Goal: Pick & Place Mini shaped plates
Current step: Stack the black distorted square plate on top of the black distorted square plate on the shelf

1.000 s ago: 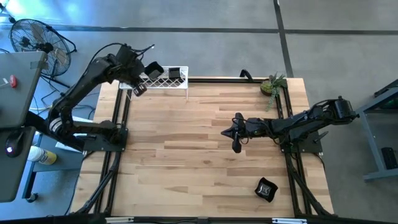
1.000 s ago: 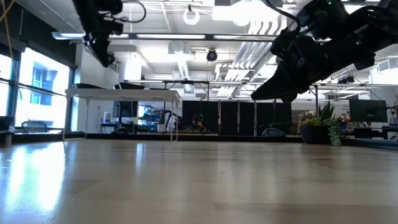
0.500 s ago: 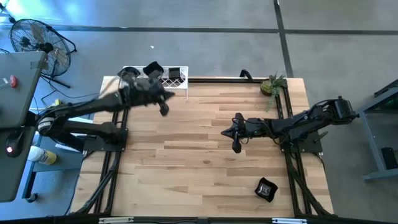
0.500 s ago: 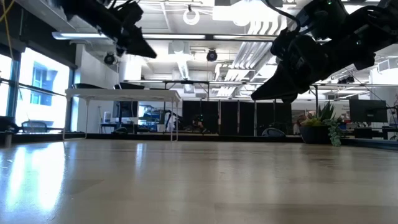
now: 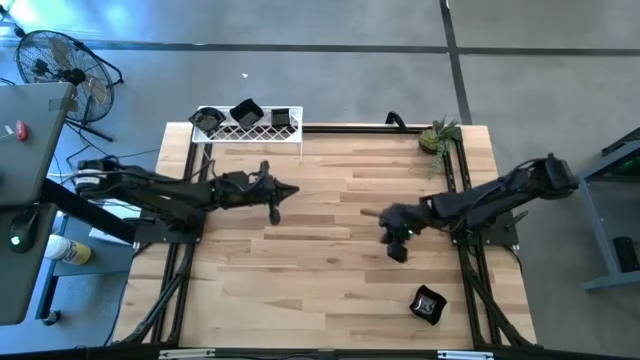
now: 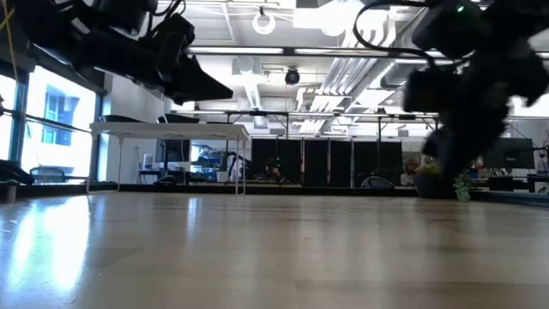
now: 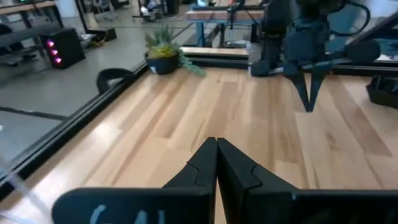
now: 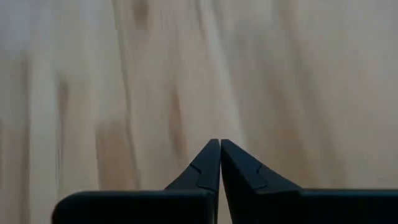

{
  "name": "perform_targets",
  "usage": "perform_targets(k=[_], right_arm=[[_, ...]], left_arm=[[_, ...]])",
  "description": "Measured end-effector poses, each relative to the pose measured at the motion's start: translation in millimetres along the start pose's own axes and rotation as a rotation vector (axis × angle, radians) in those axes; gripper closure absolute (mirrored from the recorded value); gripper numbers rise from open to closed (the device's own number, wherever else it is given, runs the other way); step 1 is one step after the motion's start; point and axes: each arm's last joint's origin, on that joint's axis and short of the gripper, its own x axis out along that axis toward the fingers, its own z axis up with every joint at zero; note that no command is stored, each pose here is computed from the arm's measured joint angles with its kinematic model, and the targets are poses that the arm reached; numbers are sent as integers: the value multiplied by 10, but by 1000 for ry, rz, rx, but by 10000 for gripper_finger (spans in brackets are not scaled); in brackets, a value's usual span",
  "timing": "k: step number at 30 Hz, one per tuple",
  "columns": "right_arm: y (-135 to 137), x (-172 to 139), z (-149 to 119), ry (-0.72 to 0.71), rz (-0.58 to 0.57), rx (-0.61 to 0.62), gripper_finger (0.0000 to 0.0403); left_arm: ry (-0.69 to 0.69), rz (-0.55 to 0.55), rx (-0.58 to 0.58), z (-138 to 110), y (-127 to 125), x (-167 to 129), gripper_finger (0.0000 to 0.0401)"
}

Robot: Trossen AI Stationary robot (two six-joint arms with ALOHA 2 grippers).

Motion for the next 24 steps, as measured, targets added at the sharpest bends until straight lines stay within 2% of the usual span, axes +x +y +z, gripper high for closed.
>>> perform_targets(k=[5, 9, 16, 21, 24], right_arm=[[300, -189, -177, 339, -60, 44, 384], [608, -355, -225, 486, -16, 37, 363], [1018, -536, -313, 532, 36, -5, 311], [1032, -498, -453, 543, -8, 33, 303], [1025, -434, -522, 529, 11, 54, 307]], left_arm=[[7, -37, 2, -105, -45, 120, 399], [12, -42, 3, -159, -56, 173, 399], [-1, -43, 17, -163, -58, 191, 399], [-4, -44, 17, -161, -58, 191, 399], [-2, -44, 18, -163, -59, 191, 399]])
